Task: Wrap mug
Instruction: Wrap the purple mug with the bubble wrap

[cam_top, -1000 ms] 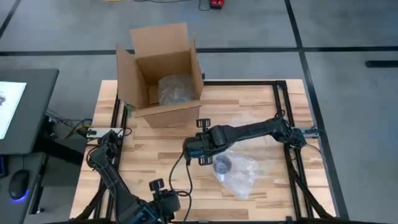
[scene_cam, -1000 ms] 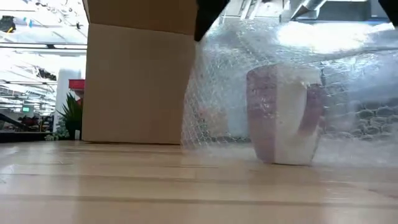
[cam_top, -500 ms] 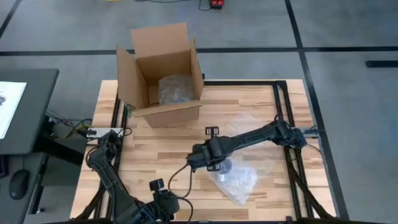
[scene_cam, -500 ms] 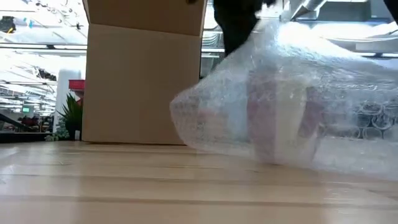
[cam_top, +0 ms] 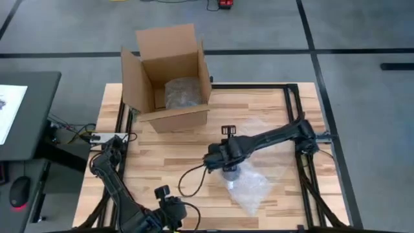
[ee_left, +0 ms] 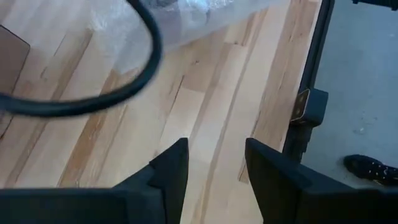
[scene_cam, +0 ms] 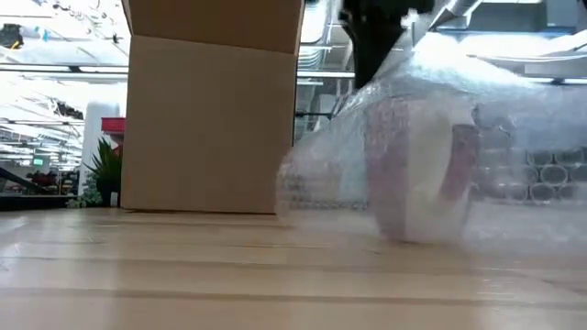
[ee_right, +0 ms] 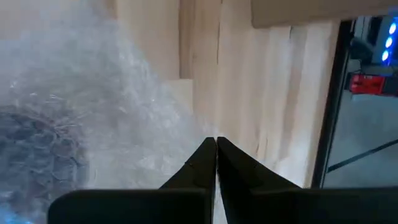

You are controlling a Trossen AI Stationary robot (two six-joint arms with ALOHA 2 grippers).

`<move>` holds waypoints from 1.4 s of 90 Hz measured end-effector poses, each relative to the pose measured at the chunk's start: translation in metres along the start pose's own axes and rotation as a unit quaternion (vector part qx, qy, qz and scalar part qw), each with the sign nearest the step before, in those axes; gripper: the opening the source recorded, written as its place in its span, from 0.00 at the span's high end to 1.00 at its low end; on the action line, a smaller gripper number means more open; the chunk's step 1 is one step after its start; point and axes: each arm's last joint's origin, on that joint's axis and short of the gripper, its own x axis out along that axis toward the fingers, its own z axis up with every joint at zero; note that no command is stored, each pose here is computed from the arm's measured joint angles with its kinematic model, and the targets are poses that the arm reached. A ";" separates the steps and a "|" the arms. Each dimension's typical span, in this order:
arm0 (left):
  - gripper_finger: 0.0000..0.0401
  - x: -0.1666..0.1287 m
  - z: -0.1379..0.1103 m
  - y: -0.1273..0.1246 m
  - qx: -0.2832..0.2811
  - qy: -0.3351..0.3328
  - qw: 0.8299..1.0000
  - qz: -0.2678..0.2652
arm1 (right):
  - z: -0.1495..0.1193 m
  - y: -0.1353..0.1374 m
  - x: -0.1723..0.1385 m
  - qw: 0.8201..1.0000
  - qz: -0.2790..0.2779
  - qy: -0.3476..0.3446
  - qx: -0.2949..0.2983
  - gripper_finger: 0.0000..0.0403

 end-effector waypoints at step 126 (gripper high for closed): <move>0.65 0.036 0.049 0.021 -0.121 -0.006 0.992 0.018 | -0.103 -0.060 0.023 0.982 0.119 -0.074 0.125 0.51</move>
